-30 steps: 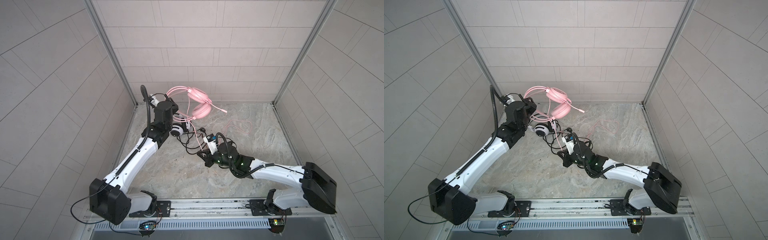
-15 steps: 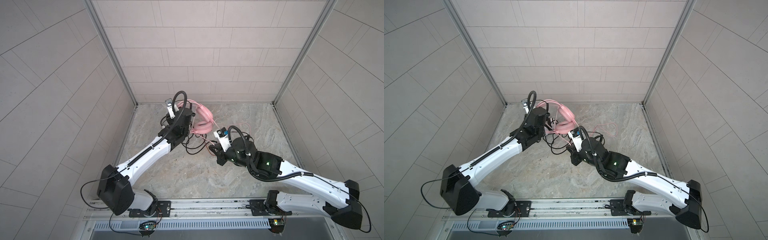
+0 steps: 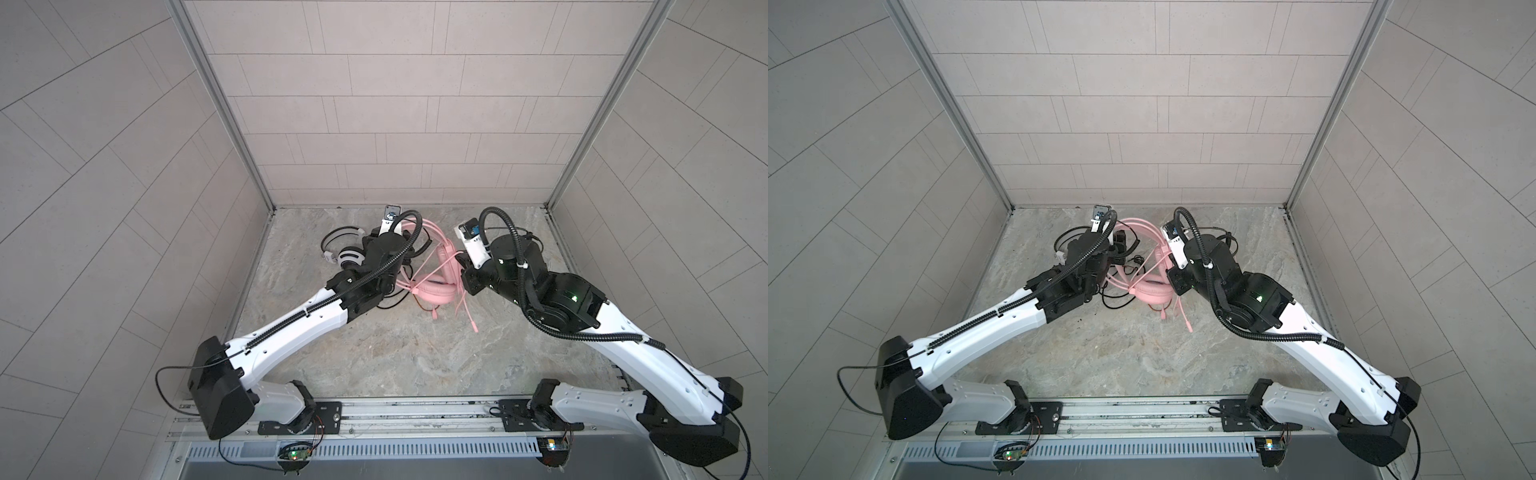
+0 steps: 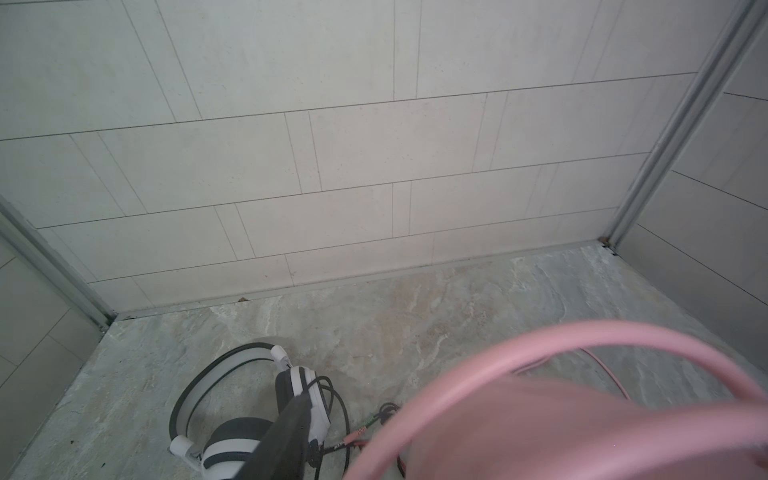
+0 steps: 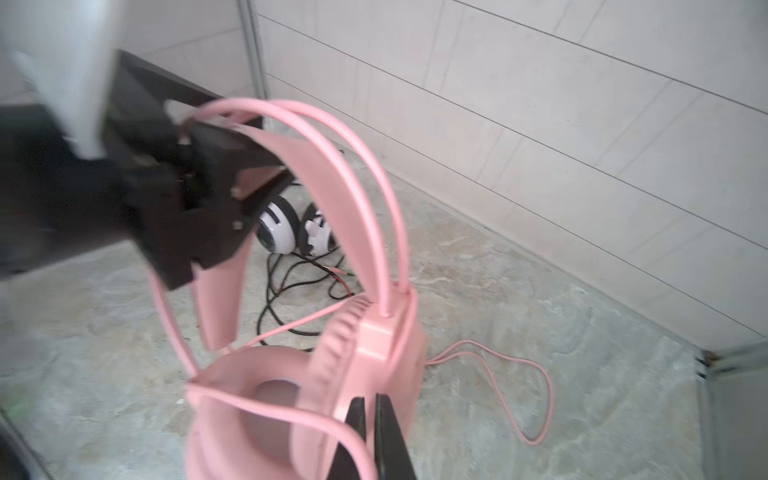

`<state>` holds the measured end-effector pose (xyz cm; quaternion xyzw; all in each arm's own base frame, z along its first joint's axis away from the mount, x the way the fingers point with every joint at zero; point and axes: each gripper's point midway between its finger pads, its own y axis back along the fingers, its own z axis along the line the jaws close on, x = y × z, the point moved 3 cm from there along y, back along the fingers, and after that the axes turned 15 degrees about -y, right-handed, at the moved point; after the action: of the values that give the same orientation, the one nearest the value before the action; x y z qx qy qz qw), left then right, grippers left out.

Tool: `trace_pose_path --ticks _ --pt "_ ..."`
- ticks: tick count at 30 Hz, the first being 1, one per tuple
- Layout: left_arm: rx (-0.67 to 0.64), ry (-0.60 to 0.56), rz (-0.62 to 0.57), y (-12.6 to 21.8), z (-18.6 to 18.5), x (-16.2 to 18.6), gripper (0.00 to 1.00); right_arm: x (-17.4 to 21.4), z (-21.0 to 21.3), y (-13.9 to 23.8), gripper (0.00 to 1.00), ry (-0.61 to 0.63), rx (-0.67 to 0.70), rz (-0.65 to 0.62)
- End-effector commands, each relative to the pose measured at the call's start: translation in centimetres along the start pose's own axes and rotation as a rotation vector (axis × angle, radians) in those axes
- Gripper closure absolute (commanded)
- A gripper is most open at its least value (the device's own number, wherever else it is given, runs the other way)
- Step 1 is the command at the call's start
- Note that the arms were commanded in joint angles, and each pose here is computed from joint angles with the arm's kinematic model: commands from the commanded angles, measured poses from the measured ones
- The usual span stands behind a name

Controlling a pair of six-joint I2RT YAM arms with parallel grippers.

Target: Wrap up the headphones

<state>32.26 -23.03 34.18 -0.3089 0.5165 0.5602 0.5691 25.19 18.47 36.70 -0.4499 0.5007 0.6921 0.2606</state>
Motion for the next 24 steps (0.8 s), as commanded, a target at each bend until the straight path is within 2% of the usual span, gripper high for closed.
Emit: trace_pose_path --ticks 1,6,11,18,20,24 --pt "0.161 -0.084 0.077 1.9 -0.8 1.8 1.0 -2.8 -3.7 0.5 0.96 0.014 0.161 -0.086" --pt "0.294 -0.162 0.102 3.5 -1.7 2.5 1.0 -2.9 -4.7 -0.7 0.95 0.008 0.194 -0.08" --pt "0.398 -0.168 0.142 3.8 -3.2 4.3 1.0 -3.0 -5.3 -1.2 0.93 -0.011 0.22 -0.108" --pt "0.454 -0.173 0.135 4.2 -3.8 4.8 1.0 -3.5 -6.5 -1.6 0.89 -0.04 0.242 -0.12" --pt "0.463 -0.172 0.146 4.4 -3.8 4.8 1.0 -3.6 -7.2 -1.8 0.84 -0.057 0.25 -0.126" --pt "0.494 -0.16 0.135 4.6 -4.1 4.7 1.0 -3.9 -7.7 -2.4 0.84 -0.098 0.208 -0.123"
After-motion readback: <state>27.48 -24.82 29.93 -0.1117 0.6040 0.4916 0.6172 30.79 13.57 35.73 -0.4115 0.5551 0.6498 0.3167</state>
